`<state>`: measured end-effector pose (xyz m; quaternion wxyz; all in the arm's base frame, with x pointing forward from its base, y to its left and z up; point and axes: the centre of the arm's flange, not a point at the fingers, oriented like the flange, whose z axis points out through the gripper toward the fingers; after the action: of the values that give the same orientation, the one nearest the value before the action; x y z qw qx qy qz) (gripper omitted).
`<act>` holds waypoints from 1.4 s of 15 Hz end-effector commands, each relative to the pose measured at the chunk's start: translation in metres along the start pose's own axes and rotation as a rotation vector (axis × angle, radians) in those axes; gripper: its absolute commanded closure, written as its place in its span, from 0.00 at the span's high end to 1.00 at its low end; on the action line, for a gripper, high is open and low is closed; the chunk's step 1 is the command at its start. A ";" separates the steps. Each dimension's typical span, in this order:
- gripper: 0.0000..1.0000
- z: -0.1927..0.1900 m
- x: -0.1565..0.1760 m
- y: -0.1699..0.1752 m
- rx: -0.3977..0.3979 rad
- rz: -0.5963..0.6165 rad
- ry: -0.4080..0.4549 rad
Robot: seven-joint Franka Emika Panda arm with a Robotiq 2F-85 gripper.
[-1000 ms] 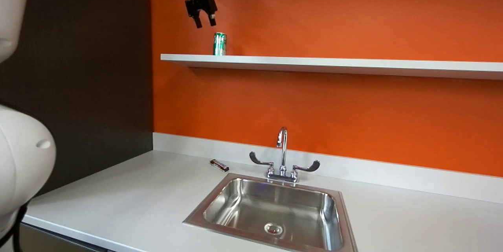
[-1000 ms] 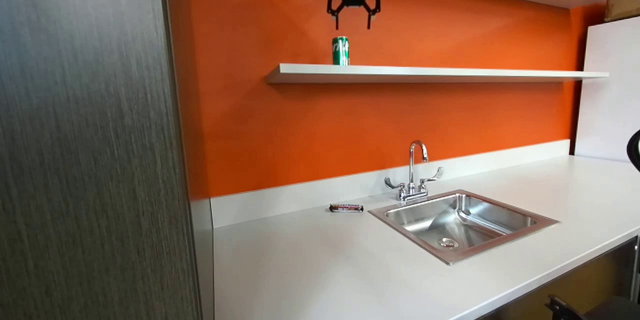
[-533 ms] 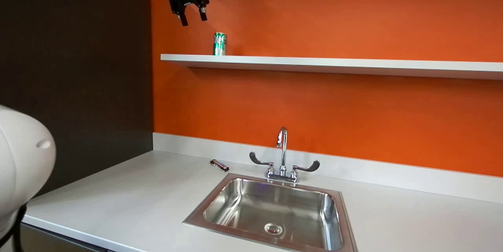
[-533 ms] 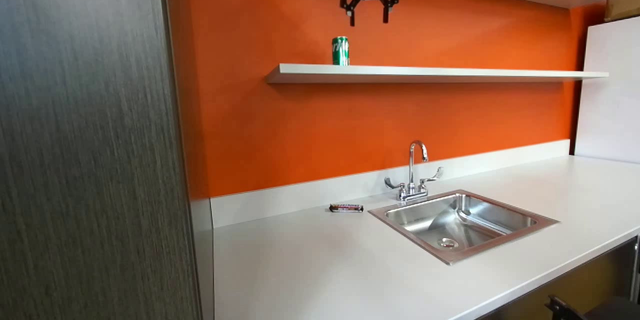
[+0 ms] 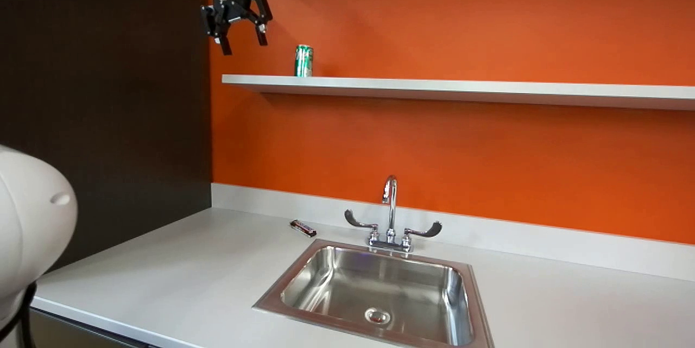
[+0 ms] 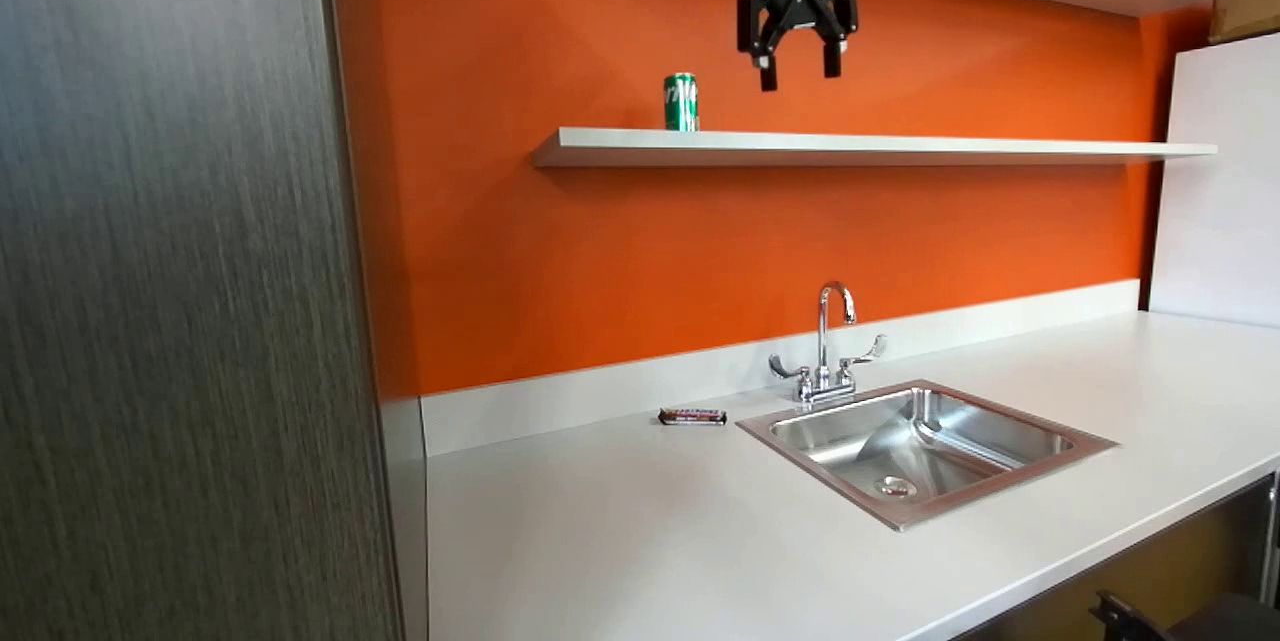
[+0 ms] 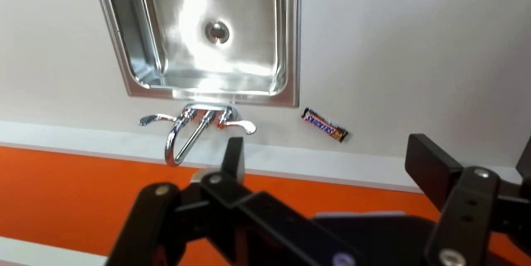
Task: Put the sprite can on the left side of the first shelf
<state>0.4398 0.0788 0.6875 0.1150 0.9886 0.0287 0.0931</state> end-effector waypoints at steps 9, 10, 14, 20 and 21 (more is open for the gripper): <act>1.00 0.121 -0.117 -0.029 0.063 -0.117 -0.149; 1.00 0.130 -0.121 -0.031 0.070 -0.119 -0.142; 1.00 0.171 -0.136 -0.039 0.086 -0.090 -0.084; 1.00 0.214 -0.152 -0.044 0.188 -0.018 -0.090; 1.00 0.218 -0.152 -0.042 0.204 0.007 -0.094</act>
<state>0.3423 0.0659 0.4544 0.0411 0.9970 0.0590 0.0293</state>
